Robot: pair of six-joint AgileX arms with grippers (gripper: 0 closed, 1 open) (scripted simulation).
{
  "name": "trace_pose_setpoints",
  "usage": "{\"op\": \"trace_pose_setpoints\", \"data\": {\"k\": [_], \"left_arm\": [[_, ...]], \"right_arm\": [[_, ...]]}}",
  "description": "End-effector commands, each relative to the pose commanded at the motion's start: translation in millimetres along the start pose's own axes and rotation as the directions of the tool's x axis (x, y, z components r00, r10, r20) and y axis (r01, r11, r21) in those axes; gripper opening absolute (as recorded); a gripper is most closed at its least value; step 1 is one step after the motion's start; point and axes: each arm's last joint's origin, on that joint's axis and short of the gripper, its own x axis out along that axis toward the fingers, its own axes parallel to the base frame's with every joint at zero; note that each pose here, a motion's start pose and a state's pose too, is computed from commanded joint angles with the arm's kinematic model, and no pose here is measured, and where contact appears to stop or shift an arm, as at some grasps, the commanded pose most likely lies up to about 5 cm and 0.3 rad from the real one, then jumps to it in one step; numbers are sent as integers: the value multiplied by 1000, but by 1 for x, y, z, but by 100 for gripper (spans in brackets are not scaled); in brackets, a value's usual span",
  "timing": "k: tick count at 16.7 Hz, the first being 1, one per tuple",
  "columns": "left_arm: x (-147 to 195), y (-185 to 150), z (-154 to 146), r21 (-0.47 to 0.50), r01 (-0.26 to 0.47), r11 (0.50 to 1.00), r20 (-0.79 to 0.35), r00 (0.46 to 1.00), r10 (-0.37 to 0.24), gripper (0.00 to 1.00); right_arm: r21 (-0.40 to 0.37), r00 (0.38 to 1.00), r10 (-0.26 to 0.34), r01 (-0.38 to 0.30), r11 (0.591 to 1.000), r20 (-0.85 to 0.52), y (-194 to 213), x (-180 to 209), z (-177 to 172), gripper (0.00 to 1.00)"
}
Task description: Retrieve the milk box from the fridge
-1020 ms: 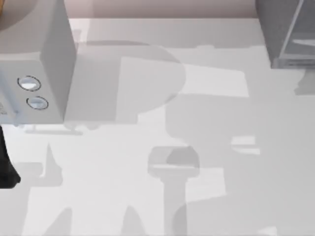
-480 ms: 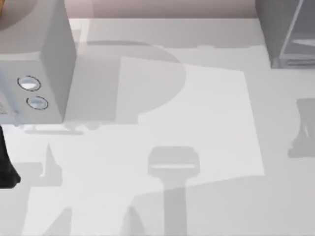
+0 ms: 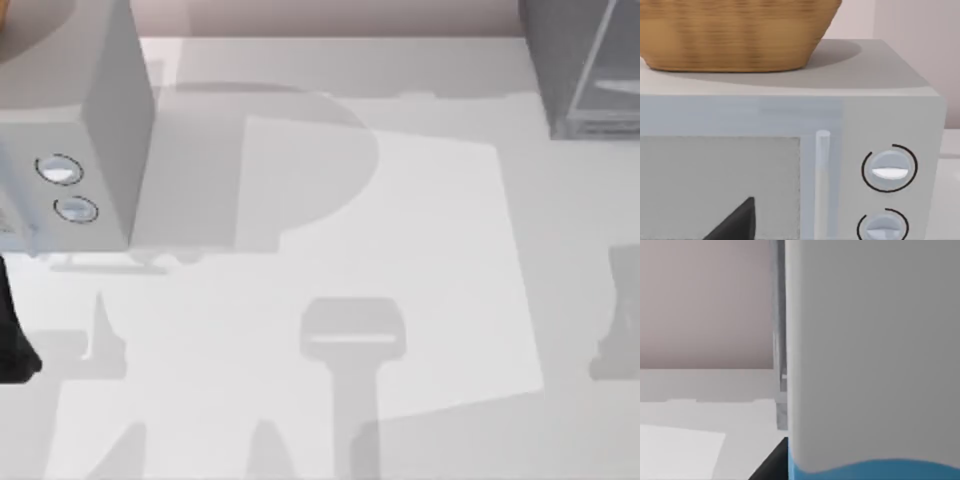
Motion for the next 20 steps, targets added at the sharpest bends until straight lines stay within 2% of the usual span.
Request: {"op": "trace_pose_setpoints", "data": {"k": [6,8,11,14,17,20], "left_arm": [[0,0,0,0,0,1000,0,1000,0,100],[0,0,0,0,0,1000,0,1000,0,100],[0,0,0,0,0,1000,0,1000,0,100],[0,0,0,0,0,1000,0,1000,0,100],[0,0,0,0,0,1000,0,1000,0,100],[0,0,0,0,0,1000,0,1000,0,100]], "right_arm": [[2,1000,-1,1,1000,-2,0,0,-1,0],[-2,1000,23,-23,1000,15,1,1,6,0],[-20,992,107,-106,994,70,5,6,32,0],[-48,969,218,-214,976,115,11,25,64,0],[-60,937,334,-329,942,99,18,64,84,0],[-35,897,441,-440,897,29,26,123,77,0]]}}
